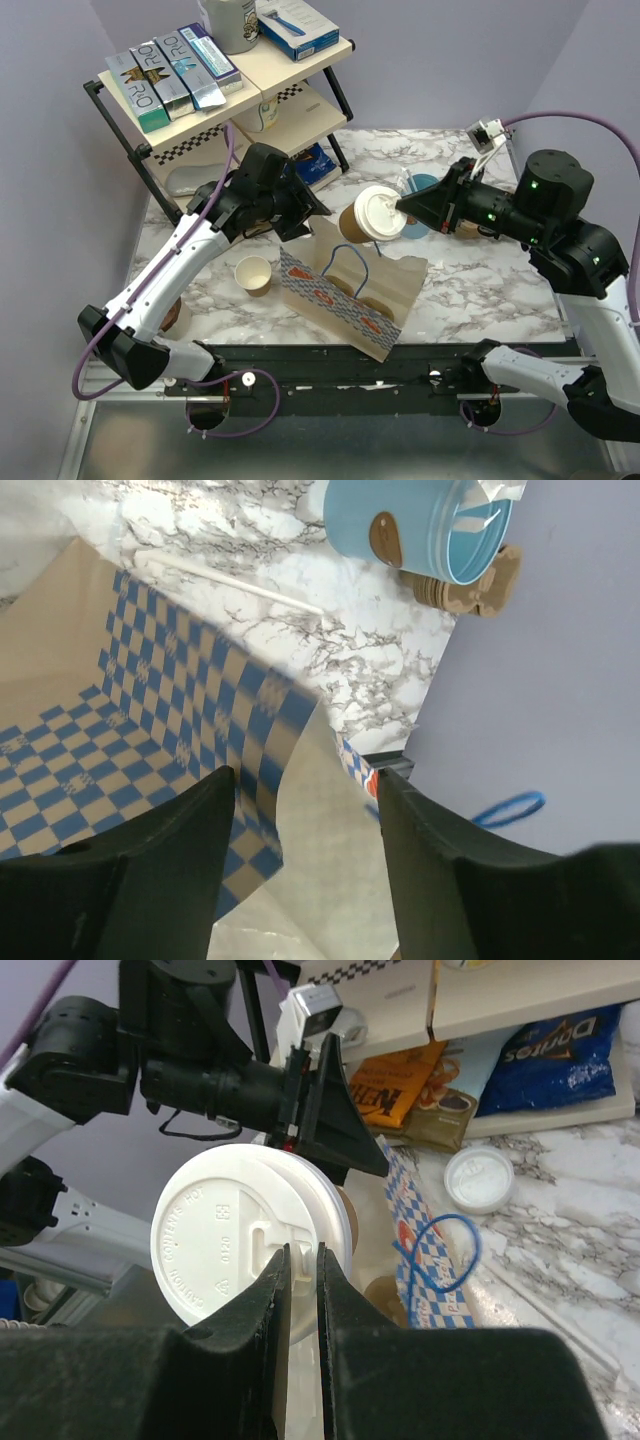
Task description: Pack the takeout coffee
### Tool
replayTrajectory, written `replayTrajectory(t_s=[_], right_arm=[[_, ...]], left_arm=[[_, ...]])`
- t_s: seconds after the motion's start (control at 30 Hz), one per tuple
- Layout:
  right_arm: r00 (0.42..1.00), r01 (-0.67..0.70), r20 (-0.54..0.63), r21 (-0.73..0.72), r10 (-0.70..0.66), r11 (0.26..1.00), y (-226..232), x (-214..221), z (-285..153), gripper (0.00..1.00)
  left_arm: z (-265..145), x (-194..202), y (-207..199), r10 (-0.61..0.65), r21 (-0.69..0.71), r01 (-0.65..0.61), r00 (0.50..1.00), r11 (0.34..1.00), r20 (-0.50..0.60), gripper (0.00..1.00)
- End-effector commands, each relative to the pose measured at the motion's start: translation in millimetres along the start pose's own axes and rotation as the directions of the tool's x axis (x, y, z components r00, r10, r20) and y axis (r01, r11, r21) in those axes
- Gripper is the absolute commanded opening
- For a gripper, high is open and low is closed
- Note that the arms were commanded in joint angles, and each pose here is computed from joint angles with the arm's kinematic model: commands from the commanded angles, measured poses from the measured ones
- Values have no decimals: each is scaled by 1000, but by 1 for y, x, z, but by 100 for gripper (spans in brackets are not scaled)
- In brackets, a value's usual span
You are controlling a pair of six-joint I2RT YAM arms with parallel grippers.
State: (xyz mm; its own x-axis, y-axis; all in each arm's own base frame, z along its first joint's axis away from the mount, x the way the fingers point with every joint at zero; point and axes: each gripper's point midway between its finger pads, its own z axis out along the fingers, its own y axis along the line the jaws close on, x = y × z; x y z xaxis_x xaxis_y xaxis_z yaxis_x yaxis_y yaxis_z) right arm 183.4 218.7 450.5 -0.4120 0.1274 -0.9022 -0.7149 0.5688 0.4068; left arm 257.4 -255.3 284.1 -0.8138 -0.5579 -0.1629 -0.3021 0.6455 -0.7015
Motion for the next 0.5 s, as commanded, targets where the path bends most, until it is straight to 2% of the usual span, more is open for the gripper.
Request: replayTrajectory(t_s=[0.0,0.13,0.17,0.3,0.47], right_arm=[[999,-8,-39,19,9,1000,-4,10,2,1],[999,-4,-34,93,7,996,-18,10,6,1],[999,-11,-47,98,16,995,-20,13,9,1],[995,-10,-93,77,18,997,-17,22,18,1],[985,-7,-170,107,25,994,-21,42,31,1]], left_arm=[[-12,-17,-16,63,49,-67,994,997,92,78],[-28,-29,-15,96,48,-106,979,993,180,91],[-30,-34,-11,105,27,-113,972,993,211,99],[-44,-43,-5,215,-25,-216,941,976,263,99],[-52,-39,4,397,-63,-393,887,917,236,99]])
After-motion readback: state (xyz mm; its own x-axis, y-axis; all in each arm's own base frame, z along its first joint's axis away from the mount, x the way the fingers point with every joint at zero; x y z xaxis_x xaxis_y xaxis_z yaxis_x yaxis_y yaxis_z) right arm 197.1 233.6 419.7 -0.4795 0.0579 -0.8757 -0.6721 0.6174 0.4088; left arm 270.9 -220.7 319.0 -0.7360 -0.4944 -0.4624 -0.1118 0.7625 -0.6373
